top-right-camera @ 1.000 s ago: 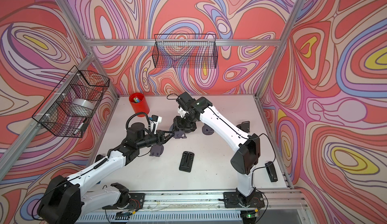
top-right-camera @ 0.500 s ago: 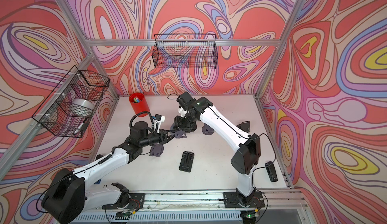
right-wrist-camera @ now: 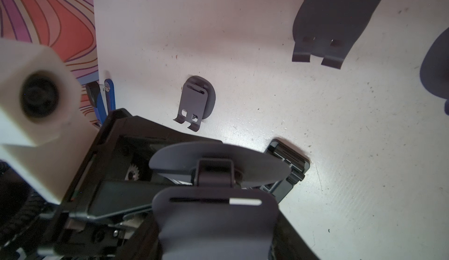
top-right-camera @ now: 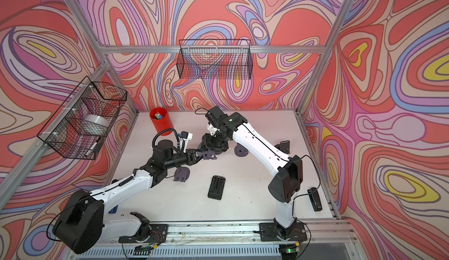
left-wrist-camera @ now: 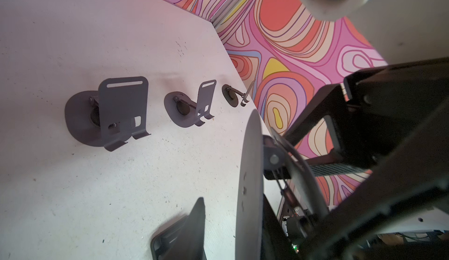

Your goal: Open the phone stand

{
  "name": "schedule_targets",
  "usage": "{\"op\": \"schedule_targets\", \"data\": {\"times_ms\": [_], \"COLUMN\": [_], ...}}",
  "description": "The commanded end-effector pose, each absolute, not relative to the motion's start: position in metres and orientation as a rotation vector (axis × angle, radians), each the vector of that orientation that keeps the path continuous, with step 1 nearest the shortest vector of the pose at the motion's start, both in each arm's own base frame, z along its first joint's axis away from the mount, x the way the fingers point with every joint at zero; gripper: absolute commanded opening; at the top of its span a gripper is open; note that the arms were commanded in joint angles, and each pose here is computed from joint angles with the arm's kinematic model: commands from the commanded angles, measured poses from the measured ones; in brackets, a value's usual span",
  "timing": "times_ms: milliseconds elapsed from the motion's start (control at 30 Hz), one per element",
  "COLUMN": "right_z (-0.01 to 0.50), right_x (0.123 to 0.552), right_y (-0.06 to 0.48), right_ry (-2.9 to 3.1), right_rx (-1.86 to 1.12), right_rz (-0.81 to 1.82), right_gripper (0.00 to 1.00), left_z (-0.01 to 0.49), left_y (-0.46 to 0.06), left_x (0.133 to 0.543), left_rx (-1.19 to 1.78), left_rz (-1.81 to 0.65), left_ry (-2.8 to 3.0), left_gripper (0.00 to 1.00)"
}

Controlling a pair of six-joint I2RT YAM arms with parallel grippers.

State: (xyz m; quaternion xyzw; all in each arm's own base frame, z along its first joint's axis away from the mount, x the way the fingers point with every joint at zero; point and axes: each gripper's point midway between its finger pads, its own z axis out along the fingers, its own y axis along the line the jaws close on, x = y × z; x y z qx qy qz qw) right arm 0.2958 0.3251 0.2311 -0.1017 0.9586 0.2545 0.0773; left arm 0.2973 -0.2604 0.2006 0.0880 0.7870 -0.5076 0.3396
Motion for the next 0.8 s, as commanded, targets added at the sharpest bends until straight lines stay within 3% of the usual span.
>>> {"op": "schedule_targets", "data": {"times_ms": [0, 500, 667, 767], "right_z": [0.2405, 0.2386, 0.2405, 0.2415], "right_x": [0.2912, 0.2896, 0.2911, 0.2922], "right_y": [0.3316, 0.3326, 0.3336, 0.3343], "right_ry": [2.842, 2.833, 2.818, 2.809], "right_rx": [-0.323, -0.294, -0.285, -0.28], "right_rz": [0.814, 0.835, 0.846, 0.856], "right_gripper": [0.0, 0.01, 0.05, 0.15], "left_z": [0.2338, 0.2429, 0.2424, 0.2419], "left_y": [-0.2654, -0.2651, -0.266, -0.2667], "left_x": [0.3042, 0.3098, 0.3084, 0.3075], "left_rx": [0.24, 0.203, 0.211, 0.216], "left_rz": [-1.361, -1.386, -1.392, -1.4], "left_ry": [1.9, 1.847, 1.848, 1.845], "left_gripper": [0.29, 0.03, 0.0, 0.0]}}
